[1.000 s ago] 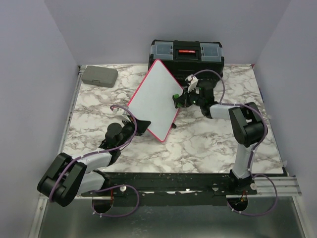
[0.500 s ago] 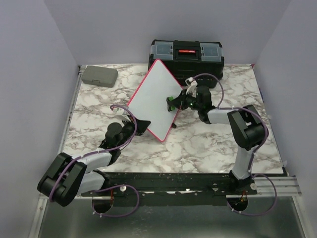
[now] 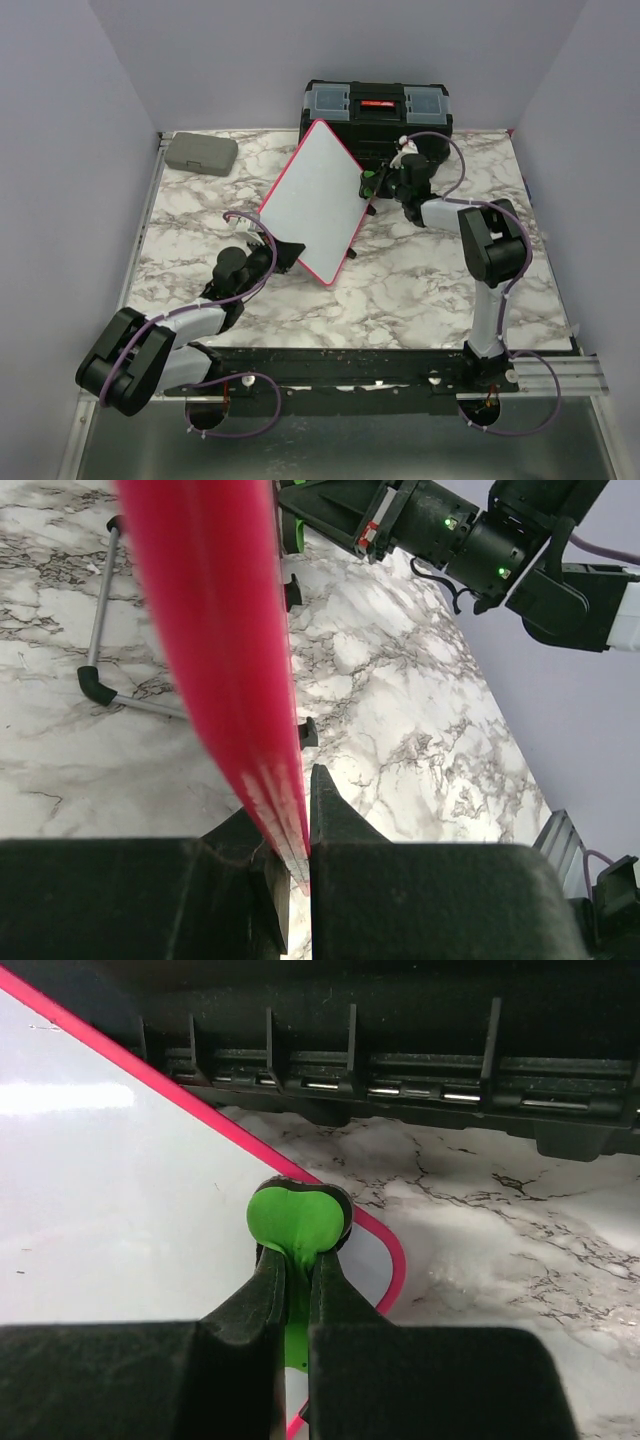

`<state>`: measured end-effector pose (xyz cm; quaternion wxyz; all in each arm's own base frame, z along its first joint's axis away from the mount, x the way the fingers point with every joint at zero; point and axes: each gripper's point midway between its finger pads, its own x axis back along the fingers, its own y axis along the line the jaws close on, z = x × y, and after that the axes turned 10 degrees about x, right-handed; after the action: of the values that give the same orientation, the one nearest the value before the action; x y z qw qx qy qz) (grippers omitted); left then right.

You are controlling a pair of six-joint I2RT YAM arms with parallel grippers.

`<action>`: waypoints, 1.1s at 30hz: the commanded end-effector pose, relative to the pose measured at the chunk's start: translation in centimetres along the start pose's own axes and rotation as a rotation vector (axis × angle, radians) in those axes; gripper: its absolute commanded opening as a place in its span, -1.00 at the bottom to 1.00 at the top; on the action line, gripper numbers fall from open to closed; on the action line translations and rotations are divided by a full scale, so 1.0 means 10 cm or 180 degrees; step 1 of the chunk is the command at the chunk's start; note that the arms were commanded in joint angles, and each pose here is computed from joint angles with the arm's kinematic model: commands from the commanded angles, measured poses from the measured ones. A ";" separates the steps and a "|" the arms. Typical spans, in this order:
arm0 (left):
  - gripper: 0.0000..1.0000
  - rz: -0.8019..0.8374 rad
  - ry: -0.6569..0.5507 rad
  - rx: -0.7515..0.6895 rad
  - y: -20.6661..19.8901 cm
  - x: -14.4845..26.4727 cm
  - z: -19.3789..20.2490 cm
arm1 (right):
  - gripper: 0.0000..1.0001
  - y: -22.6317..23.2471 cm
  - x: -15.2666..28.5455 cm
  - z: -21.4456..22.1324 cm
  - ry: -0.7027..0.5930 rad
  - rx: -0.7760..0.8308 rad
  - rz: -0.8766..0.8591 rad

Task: Erase the whiteboard
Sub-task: Erase the whiteboard at the whiteboard stand.

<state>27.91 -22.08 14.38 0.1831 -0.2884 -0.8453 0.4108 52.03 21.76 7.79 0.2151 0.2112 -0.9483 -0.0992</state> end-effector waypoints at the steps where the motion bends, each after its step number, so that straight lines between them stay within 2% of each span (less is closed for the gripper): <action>1: -1.00 0.0832 0.0247 0.0002 -0.65 -0.01 0.04 | -0.99 0.02 0.14 0.92 0.0914 -0.0132 -0.0144; 3: -1.00 0.0842 0.0240 0.0011 -0.66 -0.01 0.04 | -0.99 0.29 0.30 1.06 0.1079 -0.0214 -0.0527; 8: -1.00 0.0832 0.0220 0.0024 -0.65 -0.02 0.03 | -0.99 1.09 0.74 0.98 0.0764 0.0288 -0.1101; 13: -1.00 0.0836 0.0197 0.0040 -0.66 -0.02 0.01 | -0.99 1.76 1.10 1.05 0.0592 0.0666 -0.1423; 17: -1.00 0.0827 0.0197 0.0032 -0.67 -0.02 0.00 | -0.99 2.04 1.25 1.24 0.0690 0.0744 -0.1545; 21: -1.00 0.0815 0.0196 0.0009 -0.68 -0.01 -0.01 | -0.99 1.97 1.20 1.27 0.0703 0.0723 -0.1365; 27: -1.00 0.0813 0.0210 -0.0024 -0.69 0.00 -0.02 | -0.99 1.23 0.78 0.77 0.0368 0.0432 -0.0755; 30: -1.00 0.0817 0.0209 -0.0034 -0.70 0.00 -0.02 | -0.99 1.11 0.72 0.59 0.0166 0.0651 -0.0688; 33: -1.00 0.0822 0.0205 -0.0032 -0.71 -0.01 -0.03 | -0.99 1.16 0.74 0.70 0.0274 0.0693 -0.0830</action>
<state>28.19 -22.14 14.28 0.1889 -0.2857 -0.8444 0.4119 38.30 30.67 10.90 0.1850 0.3771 -0.9059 -0.0534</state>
